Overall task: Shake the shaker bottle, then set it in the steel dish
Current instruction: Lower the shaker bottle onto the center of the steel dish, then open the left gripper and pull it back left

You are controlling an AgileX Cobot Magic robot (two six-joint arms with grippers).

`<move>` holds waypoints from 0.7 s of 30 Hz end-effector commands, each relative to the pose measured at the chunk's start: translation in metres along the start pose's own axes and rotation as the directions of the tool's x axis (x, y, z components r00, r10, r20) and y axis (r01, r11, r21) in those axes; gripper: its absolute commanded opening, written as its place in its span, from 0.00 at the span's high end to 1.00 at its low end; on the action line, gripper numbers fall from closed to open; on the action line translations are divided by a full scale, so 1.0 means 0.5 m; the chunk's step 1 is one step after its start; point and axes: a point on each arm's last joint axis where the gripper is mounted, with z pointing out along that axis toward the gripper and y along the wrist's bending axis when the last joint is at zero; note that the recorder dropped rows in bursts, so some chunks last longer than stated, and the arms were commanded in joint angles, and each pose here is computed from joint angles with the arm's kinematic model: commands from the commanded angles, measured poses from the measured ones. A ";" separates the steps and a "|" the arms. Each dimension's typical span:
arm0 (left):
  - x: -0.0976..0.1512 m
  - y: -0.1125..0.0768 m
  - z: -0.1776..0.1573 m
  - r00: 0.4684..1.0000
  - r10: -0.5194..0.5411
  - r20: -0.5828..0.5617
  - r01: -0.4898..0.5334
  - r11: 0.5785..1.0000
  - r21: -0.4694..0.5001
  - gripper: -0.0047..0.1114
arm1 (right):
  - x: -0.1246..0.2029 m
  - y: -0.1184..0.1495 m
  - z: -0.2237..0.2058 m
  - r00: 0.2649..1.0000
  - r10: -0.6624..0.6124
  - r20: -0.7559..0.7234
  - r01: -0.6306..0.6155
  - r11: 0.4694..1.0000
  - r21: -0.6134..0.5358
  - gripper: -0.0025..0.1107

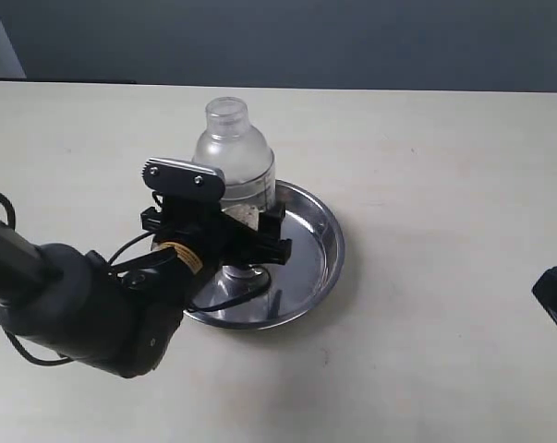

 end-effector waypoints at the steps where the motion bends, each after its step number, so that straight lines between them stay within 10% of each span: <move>1: -0.017 -0.003 -0.004 0.999 -0.036 0.020 0.036 0.999 -0.008 0.18 | 0.000 -0.001 0.000 1.000 -0.001 0.007 0.001 1.000 0.005 0.99; 21: -0.077 -0.010 -0.097 0.987 -0.033 -0.158 0.051 0.992 0.113 0.08 | 0.000 -0.001 0.000 1.000 -0.001 0.007 0.001 1.000 0.005 0.99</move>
